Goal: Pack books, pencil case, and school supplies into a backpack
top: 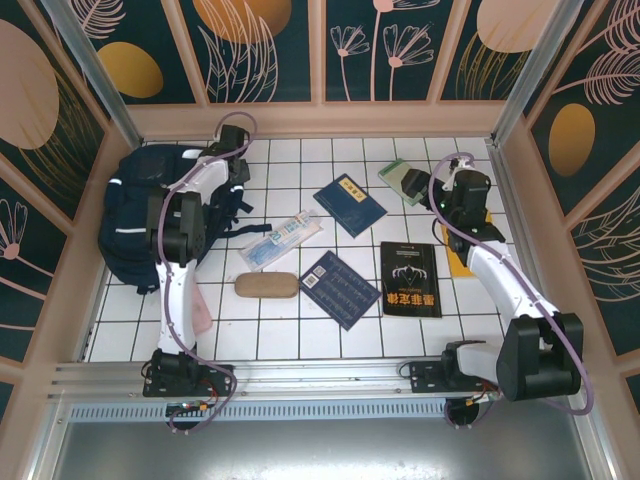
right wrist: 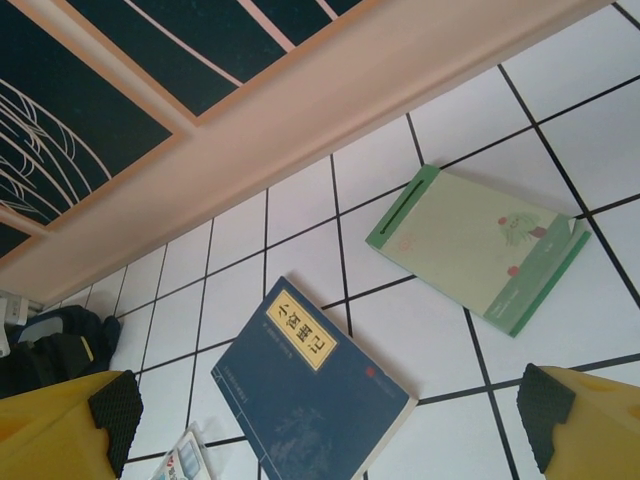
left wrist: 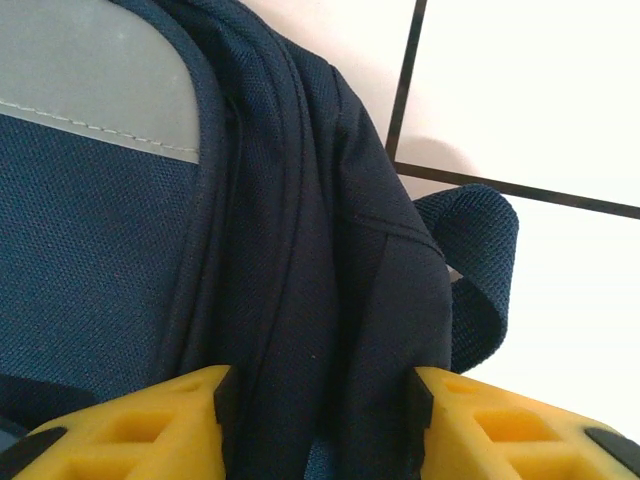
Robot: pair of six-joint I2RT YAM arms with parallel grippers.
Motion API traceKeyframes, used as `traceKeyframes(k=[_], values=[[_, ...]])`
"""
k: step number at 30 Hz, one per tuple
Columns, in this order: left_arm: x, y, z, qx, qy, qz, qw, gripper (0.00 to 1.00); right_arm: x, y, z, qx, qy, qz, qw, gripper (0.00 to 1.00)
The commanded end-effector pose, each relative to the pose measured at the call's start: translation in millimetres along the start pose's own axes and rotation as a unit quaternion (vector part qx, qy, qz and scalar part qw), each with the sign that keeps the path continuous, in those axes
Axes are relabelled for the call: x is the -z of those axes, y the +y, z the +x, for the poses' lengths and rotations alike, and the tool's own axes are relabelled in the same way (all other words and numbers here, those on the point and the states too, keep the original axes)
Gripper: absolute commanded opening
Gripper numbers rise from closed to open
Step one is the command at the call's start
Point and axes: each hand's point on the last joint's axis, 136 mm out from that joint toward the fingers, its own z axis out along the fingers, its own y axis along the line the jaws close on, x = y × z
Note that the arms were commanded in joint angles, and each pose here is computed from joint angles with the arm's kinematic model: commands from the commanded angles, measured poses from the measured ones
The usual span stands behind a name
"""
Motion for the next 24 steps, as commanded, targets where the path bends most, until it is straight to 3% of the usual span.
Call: traceKeyframes(k=[1, 11, 20, 21, 24], values=[[5.3, -11.3, 28.2, -0.029, 0.042, -0.003, 0.999, 0.51, -3.0, 10.6, -3.8, 0.003, 0.002, -0.006, 1.000, 0.99], [49.6, -28.9, -11.1, 0.000, -0.003, 0.054, 0.999, 0.55, -8.3, 17.9, 7.6, 0.005, 0.012, -0.011, 1.000, 0.99], [-10.6, -19.2, 32.9, -0.028, 0.057, -0.009, 0.998, 0.53, -17.7, 27.3, 15.6, 0.010, 0.027, -0.017, 0.999, 0.99], [-14.4, -18.0, 36.4, -0.030, 0.061, -0.013, 0.998, 0.49, -18.9, 29.5, 16.3, 0.011, 0.029, -0.019, 0.999, 0.99], [-20.9, -17.8, 40.6, -0.033, 0.065, -0.017, 0.997, 0.13, -21.7, 34.6, 17.9, 0.015, 0.033, -0.023, 0.999, 0.99]])
